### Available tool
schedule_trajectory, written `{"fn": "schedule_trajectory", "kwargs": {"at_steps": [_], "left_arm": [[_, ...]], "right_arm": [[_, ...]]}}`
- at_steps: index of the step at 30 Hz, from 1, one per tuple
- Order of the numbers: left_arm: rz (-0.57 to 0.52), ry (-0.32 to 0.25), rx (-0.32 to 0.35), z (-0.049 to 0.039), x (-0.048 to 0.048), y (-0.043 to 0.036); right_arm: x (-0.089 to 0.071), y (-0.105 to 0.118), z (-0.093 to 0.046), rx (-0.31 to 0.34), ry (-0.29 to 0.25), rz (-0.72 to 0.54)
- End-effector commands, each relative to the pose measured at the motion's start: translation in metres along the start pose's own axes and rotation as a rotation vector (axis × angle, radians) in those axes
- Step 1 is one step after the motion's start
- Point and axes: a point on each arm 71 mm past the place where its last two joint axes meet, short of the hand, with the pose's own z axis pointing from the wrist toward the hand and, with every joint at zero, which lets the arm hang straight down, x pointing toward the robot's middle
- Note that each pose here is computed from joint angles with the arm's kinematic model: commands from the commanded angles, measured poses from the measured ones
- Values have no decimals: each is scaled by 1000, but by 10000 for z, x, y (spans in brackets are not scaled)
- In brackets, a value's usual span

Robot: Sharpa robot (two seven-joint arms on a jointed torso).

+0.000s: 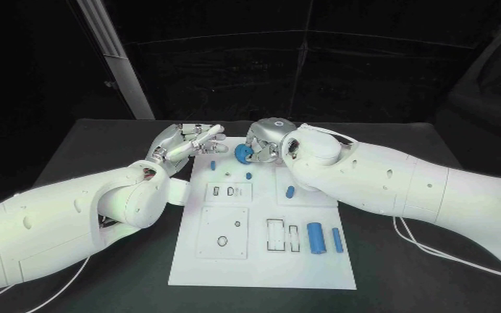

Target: Assemble the parts on the task board

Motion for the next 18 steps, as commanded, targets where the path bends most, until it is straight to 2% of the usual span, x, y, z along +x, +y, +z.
{"fn": "schedule_trajectory", "kwargs": {"at_steps": [1, 10, 18], "left_arm": [[-5, 13, 10, 7, 15, -17], [-5, 14, 9, 9, 13, -19], [-4, 14, 8, 9, 9, -21]], "right_arm": [[22, -1, 8, 11, 16, -14], [46, 23, 22, 3, 45, -22], [40, 9, 11, -5, 39, -14]]}}
